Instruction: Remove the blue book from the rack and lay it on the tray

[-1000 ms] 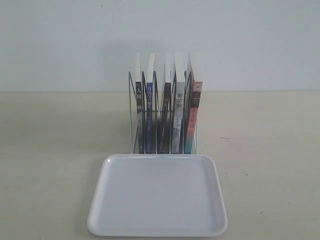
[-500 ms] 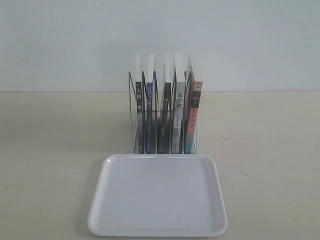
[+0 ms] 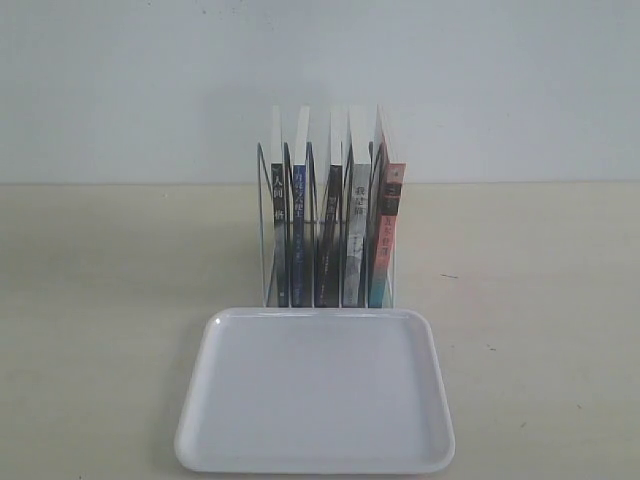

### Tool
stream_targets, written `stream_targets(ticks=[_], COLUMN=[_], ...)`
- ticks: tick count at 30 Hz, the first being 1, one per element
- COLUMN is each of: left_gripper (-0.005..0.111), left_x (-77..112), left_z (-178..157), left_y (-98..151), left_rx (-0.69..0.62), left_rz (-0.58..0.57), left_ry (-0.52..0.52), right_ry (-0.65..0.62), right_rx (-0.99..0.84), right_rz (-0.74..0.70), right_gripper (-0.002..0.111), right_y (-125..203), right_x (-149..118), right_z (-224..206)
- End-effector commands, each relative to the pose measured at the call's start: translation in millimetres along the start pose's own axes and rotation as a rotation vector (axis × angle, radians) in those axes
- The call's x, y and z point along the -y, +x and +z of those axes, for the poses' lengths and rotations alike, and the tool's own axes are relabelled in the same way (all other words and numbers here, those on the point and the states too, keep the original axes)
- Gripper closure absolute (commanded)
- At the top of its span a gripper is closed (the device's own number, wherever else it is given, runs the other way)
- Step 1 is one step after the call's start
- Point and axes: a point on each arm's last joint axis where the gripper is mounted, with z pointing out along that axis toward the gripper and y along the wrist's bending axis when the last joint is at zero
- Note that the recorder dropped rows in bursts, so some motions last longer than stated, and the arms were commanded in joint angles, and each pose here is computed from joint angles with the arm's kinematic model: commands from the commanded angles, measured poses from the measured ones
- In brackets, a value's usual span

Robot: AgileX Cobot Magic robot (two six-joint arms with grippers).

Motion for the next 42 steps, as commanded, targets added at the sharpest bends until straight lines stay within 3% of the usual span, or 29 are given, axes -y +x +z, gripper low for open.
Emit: stream_targets(ticks=[1,3,7,17,23,29,33,35,36,38,42], left_gripper=[0.101,0.101,0.101,0.101,0.101,0.101,0.101,0.101,0.101,0.101,0.101], left_x=[0.4,0.4,0.4,0.4,0.4,0.4,0.4,0.4,0.4,0.4,0.4], left_z=[0,0,0,0,0,0,0,0,0,0,0], left_y=[1,1,1,1,1,1,1,1,1,1,1], left_rx=[0.002,0.002,0.002,0.002,0.002,0.002,0.002,0.002,0.002,0.002,0.002], left_rz=[0.007,0.007,0.007,0.007,0.007,0.007,0.007,0.007,0.007,0.007,0.007], left_ry=[0.007,0.007,0.007,0.007,0.007,0.007,0.007,0.007,0.007,0.007,0.007], right_ry=[0.0,0.003,-0.001,-0.005,0.015,0.032,-0.103,-0.246,-0.385,-0.549,-0.725], right_rx=[-0.536,-0.759,-0.919,-0.895,-0.859,-0.941,-1.137,-1.211,-1.209,-1.154,-1.059], right_rz=[-0.039,-0.039,-0.04,-0.003,0.161,0.353,0.342,0.396,0.431,0.475,0.351], right_gripper=[0.108,0.108,0.108,0.108,0.108,0.108,0.108,0.108,0.108,0.108,0.108], right_y=[11,22,39,53,50,76,115,136,142,141,114], right_x=[4,6,6,4,-1,-8,-21,-34,-46,-71,-135], right_z=[38,51,67,83,85,97,101,108,119,143,194])
